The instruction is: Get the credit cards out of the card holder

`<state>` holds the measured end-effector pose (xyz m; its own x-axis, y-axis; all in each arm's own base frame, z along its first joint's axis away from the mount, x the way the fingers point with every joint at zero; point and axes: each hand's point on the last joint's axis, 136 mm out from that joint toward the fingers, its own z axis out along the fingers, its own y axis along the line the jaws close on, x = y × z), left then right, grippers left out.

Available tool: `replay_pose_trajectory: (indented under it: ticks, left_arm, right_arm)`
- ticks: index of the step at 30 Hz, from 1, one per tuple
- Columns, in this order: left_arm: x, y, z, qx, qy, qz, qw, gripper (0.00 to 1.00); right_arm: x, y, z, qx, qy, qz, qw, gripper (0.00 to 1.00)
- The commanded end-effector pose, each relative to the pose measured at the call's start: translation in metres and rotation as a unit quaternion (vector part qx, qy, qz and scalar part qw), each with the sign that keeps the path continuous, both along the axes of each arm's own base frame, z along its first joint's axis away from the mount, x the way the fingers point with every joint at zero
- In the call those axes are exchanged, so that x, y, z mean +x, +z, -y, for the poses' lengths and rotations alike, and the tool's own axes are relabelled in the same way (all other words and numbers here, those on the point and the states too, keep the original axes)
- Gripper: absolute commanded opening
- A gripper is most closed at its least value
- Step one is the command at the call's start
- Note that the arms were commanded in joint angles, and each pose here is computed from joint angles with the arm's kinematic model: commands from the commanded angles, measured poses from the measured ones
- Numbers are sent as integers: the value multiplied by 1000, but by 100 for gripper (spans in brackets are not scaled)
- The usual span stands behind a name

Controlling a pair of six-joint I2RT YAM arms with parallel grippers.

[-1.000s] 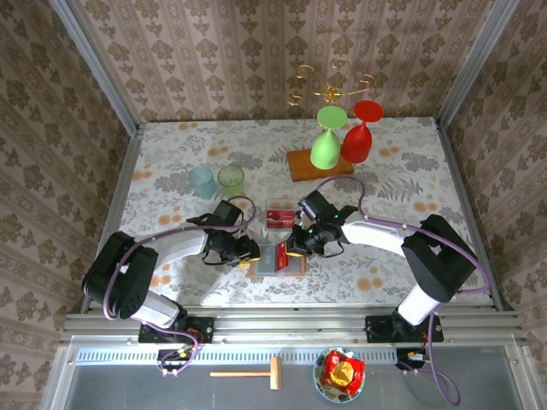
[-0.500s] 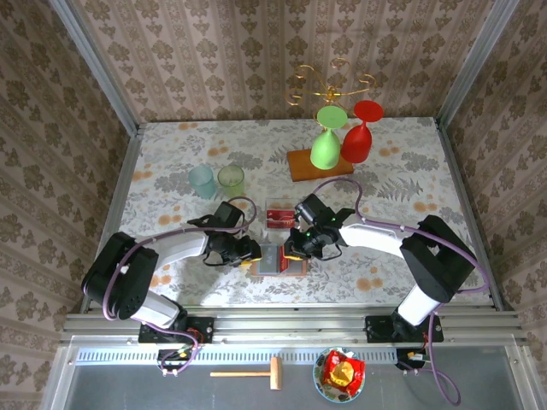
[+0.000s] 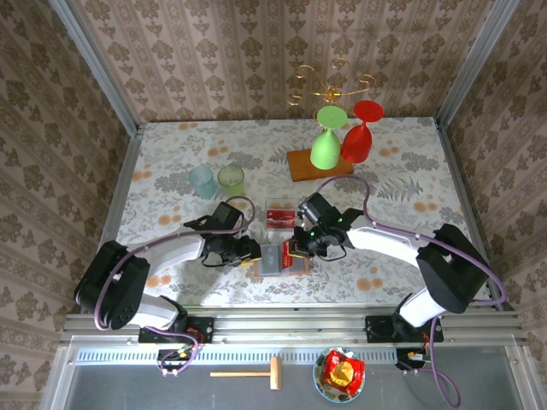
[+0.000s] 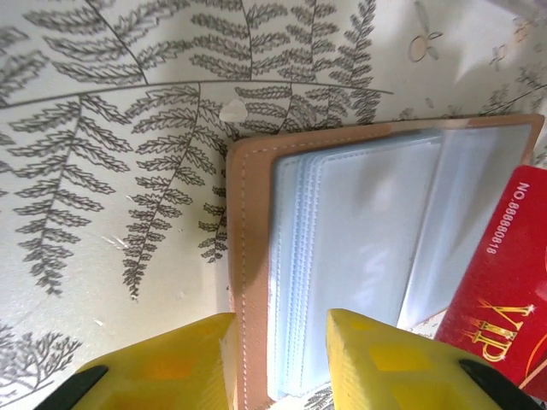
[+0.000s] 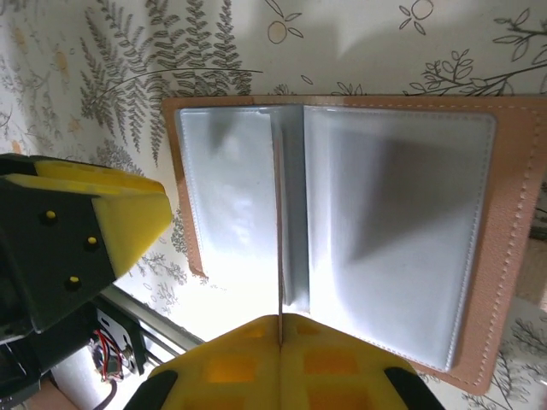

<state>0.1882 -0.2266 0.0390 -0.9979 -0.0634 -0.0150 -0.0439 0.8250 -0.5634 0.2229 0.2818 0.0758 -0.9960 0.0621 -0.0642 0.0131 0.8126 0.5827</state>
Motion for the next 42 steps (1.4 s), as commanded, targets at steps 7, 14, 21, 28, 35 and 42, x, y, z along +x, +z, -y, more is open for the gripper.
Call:
replay_pose_trajectory:
  ticks: [7,14,21,28,35,42]
  left_arm:
    - [22,24,-8,-7,7,44,999,34]
    - [35,39,-20,-15,24,78,997,35]
    - [42,51,-33,-25,41,104,993,36]
    - [50,56,-53,-41,83,122,988,37]
    - [52,56,-59,-49,101,124,986,37]
    - [56,50,-57,-57,110,114,986,37]
  right_arm:
    - [15,42,23,-75,110,102,986,1]
    - [37,67,26,-146,272,213,927,0]
    - [50,77,14,-180,471,266,822,0]
    - [70,64,12,-222,606,259,719,0]
    - [93,52,7,-238,656,232,678,0]
    - [107,39,5,-236,674,215,667,0]
